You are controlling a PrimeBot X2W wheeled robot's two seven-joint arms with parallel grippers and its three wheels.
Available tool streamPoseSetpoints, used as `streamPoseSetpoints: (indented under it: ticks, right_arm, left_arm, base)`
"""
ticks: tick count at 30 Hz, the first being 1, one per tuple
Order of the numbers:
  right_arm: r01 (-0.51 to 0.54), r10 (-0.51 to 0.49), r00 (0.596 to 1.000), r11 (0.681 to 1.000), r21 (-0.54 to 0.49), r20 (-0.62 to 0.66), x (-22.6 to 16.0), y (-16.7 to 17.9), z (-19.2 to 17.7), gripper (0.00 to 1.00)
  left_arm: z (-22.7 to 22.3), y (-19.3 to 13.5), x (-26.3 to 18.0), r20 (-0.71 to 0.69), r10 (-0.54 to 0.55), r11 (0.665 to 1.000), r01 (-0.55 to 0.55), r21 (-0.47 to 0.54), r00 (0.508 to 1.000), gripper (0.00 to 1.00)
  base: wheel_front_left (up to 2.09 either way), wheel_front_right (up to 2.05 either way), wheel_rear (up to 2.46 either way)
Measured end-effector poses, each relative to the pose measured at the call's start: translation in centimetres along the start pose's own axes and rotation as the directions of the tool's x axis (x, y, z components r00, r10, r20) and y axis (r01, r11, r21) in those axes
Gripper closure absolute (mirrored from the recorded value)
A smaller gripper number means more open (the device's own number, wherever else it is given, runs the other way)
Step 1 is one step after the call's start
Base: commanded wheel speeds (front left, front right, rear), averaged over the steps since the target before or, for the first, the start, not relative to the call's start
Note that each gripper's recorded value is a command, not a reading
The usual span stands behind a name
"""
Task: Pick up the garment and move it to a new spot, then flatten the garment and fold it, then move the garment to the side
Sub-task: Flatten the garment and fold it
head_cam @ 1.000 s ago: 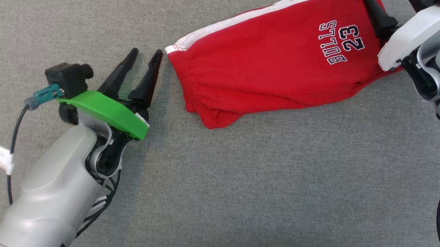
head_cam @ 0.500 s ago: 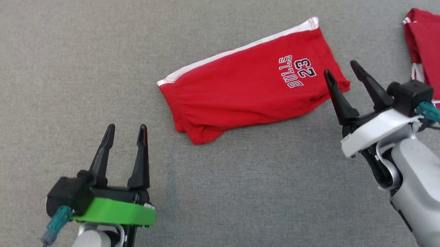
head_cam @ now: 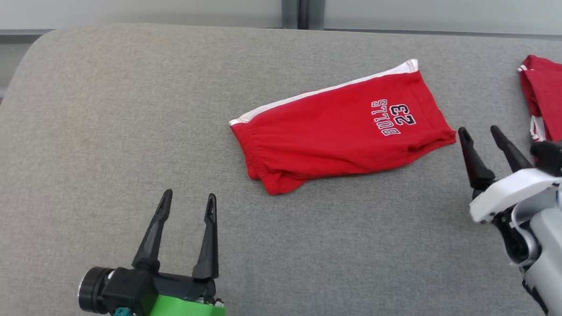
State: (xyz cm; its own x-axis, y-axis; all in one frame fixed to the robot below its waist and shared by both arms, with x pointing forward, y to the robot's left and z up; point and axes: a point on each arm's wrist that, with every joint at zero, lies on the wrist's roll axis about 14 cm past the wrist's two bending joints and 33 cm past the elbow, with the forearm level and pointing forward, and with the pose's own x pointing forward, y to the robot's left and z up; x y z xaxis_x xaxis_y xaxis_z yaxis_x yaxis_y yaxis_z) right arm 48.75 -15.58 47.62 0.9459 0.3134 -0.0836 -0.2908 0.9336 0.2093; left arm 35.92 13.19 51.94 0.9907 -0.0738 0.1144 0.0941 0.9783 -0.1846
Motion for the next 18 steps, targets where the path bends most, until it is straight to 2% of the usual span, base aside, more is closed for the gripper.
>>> streamPoseSetpoints:
  ticks: [4,8,14,18]
  right_arm:
    - [0.012,-0.012,0.999,1.0,0.007,-0.049,2.9,-0.9,0.7,0.0]
    - [0.022,-0.019,0.984,1.0,0.015,-0.175,5.4,-1.5,-0.6,0.0]
    - [0.046,-0.041,0.925,0.999,0.002,-0.378,8.0,-2.9,-3.9,0.0]
    - [0.054,-0.047,0.888,0.999,0.003,-0.458,9.2,-3.4,-5.8,0.0]
  left_arm:
    - [0.0,0.0,-0.6,-0.005,0.022,1.0,-0.022,-0.002,1.0,0.0]
    - [-0.2,0.4,-0.8,-0.015,0.054,0.999,-0.054,-0.001,0.998,0.0]
    - [-1.2,0.9,-0.2,-0.045,0.078,0.997,-0.078,0.003,0.996,0.0]
    - [-1.9,1.2,0.4,-0.065,0.083,0.997,-0.083,-0.004,0.994,0.0]
  base:
    - [0.0,0.0,0.0]
    - [0.0,0.0,0.0]
    - [0.0,0.0,0.0]
    - [0.0,0.0,0.0]
